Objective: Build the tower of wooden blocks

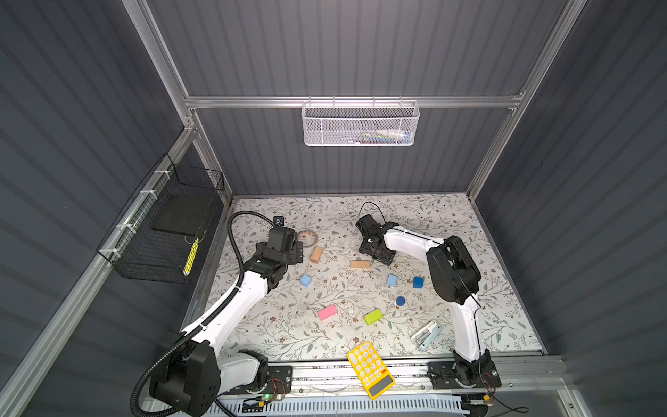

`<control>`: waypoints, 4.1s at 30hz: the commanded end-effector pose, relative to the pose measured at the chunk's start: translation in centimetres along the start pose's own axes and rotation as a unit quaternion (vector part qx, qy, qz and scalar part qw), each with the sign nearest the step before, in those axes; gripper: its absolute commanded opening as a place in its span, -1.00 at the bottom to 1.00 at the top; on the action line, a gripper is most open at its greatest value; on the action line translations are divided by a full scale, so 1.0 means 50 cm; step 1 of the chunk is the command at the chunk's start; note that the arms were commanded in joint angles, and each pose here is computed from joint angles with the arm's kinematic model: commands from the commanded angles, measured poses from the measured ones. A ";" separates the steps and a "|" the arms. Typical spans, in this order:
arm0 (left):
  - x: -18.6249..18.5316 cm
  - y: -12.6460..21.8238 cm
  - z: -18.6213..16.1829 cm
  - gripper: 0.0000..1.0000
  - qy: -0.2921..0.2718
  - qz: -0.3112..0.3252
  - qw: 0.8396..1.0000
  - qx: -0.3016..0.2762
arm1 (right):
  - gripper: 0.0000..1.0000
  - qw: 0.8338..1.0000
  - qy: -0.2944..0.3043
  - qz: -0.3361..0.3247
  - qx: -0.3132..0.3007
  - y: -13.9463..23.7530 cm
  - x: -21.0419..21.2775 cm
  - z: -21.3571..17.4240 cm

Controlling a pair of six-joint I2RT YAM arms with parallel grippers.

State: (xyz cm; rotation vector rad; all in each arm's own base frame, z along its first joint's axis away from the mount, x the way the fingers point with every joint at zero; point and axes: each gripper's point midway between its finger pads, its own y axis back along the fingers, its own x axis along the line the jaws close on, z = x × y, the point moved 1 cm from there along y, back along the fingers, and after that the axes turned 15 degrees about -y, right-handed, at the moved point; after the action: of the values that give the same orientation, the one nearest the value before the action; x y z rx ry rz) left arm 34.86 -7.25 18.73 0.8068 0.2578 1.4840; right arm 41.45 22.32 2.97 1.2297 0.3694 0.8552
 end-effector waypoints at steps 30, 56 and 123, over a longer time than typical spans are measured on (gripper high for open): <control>-0.011 0.003 0.016 0.99 0.015 -0.020 1.000 -0.014 | 0.30 0.960 0.280 0.026 -0.008 0.179 -0.027 -0.152; -0.019 0.002 0.021 0.99 0.022 -0.031 0.999 -0.013 | 0.41 0.965 0.252 0.037 0.061 0.085 -0.030 -0.245; -0.020 -0.015 0.013 0.99 0.008 -0.023 1.000 0.002 | 0.52 0.961 0.267 0.020 0.071 0.035 -0.024 -0.184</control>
State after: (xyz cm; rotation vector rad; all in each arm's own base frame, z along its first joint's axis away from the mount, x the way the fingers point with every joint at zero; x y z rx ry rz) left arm 35.28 -8.28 17.13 0.8085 0.3112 1.4375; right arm 34.18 28.92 3.06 1.1436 0.7929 1.2695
